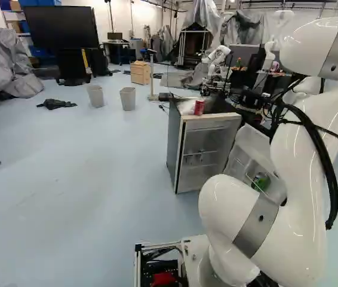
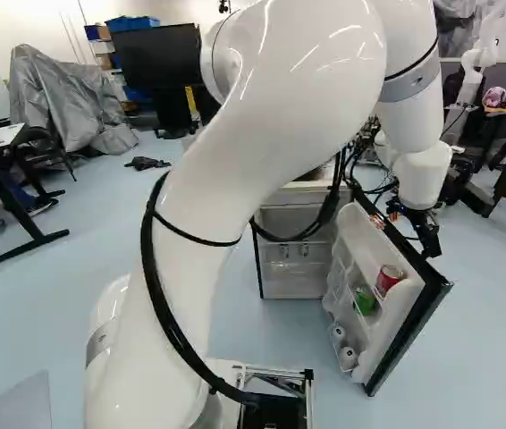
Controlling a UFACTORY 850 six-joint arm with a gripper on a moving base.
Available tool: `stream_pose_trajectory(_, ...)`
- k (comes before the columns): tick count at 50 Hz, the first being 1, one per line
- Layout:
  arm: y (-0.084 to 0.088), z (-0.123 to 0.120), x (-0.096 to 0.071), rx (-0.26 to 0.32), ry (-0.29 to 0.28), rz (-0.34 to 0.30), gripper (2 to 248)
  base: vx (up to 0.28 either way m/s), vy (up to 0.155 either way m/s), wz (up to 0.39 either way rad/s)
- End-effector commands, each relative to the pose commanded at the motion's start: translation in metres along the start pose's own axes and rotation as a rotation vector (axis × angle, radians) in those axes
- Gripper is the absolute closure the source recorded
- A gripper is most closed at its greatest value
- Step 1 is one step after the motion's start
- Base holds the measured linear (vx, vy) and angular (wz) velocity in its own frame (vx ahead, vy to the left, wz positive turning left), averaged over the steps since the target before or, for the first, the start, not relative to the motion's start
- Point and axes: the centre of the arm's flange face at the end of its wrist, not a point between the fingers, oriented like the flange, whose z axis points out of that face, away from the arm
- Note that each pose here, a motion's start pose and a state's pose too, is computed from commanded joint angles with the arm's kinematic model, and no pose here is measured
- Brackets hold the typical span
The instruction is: Grab a drink from the fridge
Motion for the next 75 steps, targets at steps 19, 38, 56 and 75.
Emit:
stream_pose_trajectory(19, -0.006, -0.006, -0.016, 0.001, -0.016, -0.013, 3, 0.000, 0.000, 0.000)
stream_pose_trajectory(38, -0.012, -0.012, -0.031, 0.004, -0.032, -0.029, 3, 0.000, 0.000, 0.000)
stream_pose_trajectory(56, -0.018, -0.018, -0.046, 0.006, -0.046, -0.044, 3, 0.000, 0.000, 0.000)
stream_pose_trajectory(75, -0.025, -0.024, -0.062, 0.009, -0.061, -0.061, 3, 0.000, 0.000, 0.000)
